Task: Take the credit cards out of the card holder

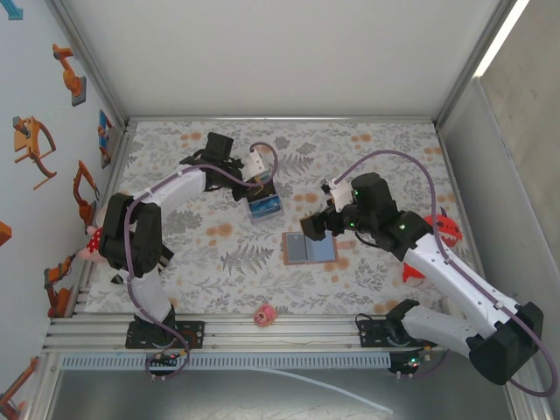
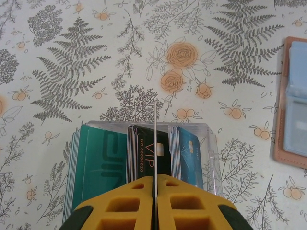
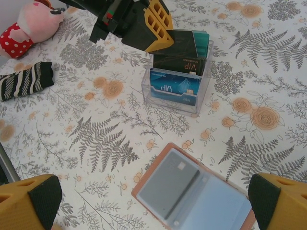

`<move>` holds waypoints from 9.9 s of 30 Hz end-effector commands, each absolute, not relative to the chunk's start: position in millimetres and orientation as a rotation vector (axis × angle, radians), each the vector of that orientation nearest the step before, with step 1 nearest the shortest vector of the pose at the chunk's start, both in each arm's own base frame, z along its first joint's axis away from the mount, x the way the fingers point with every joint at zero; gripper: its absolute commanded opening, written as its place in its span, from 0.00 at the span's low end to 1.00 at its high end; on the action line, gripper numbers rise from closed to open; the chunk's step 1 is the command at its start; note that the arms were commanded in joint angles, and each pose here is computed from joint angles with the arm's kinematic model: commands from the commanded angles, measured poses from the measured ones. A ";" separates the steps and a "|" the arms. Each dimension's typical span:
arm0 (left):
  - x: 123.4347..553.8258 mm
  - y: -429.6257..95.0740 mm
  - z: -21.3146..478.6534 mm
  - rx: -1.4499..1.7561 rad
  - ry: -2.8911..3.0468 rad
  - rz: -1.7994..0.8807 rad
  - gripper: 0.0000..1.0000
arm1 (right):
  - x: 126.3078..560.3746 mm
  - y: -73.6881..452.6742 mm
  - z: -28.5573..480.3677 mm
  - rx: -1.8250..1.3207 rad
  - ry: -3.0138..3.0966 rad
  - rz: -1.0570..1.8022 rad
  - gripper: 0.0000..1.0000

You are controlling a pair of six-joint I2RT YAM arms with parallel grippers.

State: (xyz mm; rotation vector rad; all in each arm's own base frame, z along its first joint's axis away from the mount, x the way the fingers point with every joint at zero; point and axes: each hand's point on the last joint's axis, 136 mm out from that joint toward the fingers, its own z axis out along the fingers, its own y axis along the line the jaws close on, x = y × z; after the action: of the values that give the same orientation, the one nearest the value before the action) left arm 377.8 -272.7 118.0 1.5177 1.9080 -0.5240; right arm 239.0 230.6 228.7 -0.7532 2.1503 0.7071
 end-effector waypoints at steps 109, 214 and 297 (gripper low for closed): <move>305.6 -103.5 221.5 -0.018 1.934 -0.240 0.97 | 217.1 265.5 5.9 -0.622 2.830 0.047 0.48; 288.2 -253.1 189.0 0.660 1.785 -0.109 0.97 | 241.7 132.1 48.2 -0.079 2.785 0.016 0.28; 255.2 -329.8 50.0 0.905 2.048 -0.212 0.97 | 237.7 222.5 19.9 -0.039 2.907 0.721 0.16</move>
State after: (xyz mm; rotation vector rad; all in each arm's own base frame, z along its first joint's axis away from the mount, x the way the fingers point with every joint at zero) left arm 254.5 -334.1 50.6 0.9126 2.0326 -0.2354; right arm 239.2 226.5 23.4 -0.0711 2.8976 0.7281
